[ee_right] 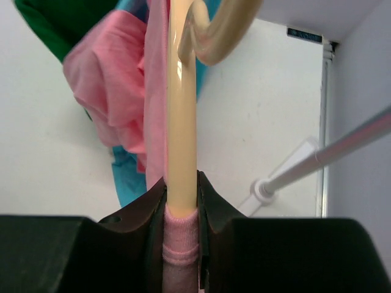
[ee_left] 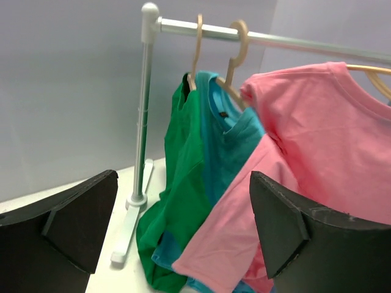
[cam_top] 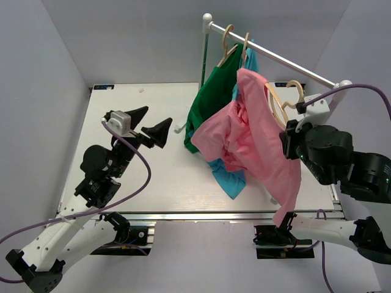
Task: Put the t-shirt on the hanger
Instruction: Place the hanger at the clothesline.
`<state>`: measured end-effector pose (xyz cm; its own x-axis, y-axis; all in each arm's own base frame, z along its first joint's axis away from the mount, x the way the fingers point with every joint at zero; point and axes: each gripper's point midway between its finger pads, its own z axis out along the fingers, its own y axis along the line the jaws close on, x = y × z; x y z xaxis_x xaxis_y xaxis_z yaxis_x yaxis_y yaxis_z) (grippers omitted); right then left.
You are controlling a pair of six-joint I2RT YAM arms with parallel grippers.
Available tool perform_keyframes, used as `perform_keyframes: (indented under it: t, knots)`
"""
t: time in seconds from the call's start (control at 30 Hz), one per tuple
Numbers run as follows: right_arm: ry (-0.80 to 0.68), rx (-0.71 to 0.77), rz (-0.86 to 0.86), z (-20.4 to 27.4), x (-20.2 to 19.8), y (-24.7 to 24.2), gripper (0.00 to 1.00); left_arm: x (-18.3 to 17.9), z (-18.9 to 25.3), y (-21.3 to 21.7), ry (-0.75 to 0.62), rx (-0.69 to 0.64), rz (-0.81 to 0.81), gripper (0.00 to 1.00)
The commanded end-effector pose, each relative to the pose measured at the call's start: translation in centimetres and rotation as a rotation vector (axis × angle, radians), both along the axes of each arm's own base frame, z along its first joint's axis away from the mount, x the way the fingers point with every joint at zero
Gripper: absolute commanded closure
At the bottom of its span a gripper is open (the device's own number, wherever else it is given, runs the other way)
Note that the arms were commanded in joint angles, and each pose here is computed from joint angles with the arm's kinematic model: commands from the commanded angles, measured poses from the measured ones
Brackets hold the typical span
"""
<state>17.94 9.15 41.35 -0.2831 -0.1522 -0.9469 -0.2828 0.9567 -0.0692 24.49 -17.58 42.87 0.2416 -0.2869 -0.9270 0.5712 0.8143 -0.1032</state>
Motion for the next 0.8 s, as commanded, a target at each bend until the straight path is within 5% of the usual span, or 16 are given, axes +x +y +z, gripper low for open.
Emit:
perform_keyframes:
  t: [0.0, 0.23, 0.37, 0.57, 0.77]
  knots:
    - [0.030, 0.048, -0.163, -0.9, -0.4, -2.9, 1.00, 0.8, -0.4, 0.1, 0.026, 0.000, 0.029, 0.02]
    - [0.051, 0.045, -0.192, -1.7, 0.3, -1.9, 1.00, 1.5, -2.0, -0.7, 0.065, 0.028, 0.018, 0.02]
    - [-0.089, 0.052, 0.222, 2.2, -0.4, 3.9, 1.00, 1.0, -2.7, -1.8, 0.052, 0.050, -0.045, 0.02]
    - [-0.324, 0.158, 0.843, 10.7, -8.0, 8.9, 1.00, 0.8, -3.5, -2.4, 0.075, 0.064, -0.082, 0.02]
    - [-0.418, 0.200, 0.923, 15.5, -10.3, 7.5, 1.00, 0.2, -3.3, -3.2, 0.076, 0.078, -0.131, 0.02]
